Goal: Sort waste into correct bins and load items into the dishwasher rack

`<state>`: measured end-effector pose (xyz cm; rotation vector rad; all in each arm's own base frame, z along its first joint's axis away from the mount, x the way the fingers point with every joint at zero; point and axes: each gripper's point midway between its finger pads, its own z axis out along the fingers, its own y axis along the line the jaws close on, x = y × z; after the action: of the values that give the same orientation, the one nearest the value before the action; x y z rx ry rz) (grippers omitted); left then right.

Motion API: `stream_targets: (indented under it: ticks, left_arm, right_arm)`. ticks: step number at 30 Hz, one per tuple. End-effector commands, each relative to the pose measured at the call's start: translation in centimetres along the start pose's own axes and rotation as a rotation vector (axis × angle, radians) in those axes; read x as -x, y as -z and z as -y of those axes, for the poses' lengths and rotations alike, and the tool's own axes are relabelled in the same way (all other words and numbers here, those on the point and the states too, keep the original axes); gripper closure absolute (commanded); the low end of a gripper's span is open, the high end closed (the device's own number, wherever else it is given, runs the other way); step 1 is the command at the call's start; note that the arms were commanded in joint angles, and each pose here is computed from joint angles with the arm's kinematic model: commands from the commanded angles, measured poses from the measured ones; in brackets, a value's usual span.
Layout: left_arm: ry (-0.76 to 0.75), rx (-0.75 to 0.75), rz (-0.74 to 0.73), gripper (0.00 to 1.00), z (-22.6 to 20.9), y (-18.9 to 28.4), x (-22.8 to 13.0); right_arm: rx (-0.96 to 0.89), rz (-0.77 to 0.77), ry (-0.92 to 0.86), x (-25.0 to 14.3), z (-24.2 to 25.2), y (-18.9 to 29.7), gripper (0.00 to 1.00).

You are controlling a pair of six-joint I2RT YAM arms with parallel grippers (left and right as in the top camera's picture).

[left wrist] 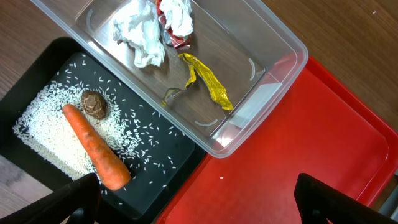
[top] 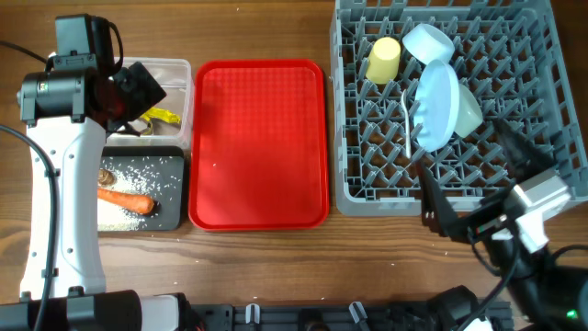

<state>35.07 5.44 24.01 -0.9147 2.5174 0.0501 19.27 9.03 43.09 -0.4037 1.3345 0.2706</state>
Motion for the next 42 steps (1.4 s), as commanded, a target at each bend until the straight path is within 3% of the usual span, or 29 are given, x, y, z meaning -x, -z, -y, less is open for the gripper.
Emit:
stream_targets:
  ticks: [1, 11, 25, 34, 42]
  left_arm:
    - [0.024, 0.000, 0.025, 0.00, -0.2, 0.6, 0.5]
    - [0.024, 0.000, 0.025, 0.00, -0.2, 0.6, 0.5]
    - [0.024, 0.000, 0.025, 0.00, -0.2, 0.6, 0.5]
    - [0.024, 0.000, 0.025, 0.00, -0.2, 0.6, 0.5]
    - [0.024, 0.000, 0.025, 0.00, -0.2, 0.6, 0.5]
  right_arm:
    - [-0.021, 0.052, -0.072, -3.0, -0.1, 1.5, 0.00]
    - [-0.126, 0.146, -0.126, -12.6, 1.2, 2.3, 0.00]
    - [-0.256, -0.023, -0.208, -21.5, 3.7, 2.0, 0.00]
    - [-0.297, -0.173, -0.247, -26.2, 4.0, 2.5, 0.00]
    - [-0.284, -0.195, -0.087, -26.2, 4.1, 2.5, 0.00]
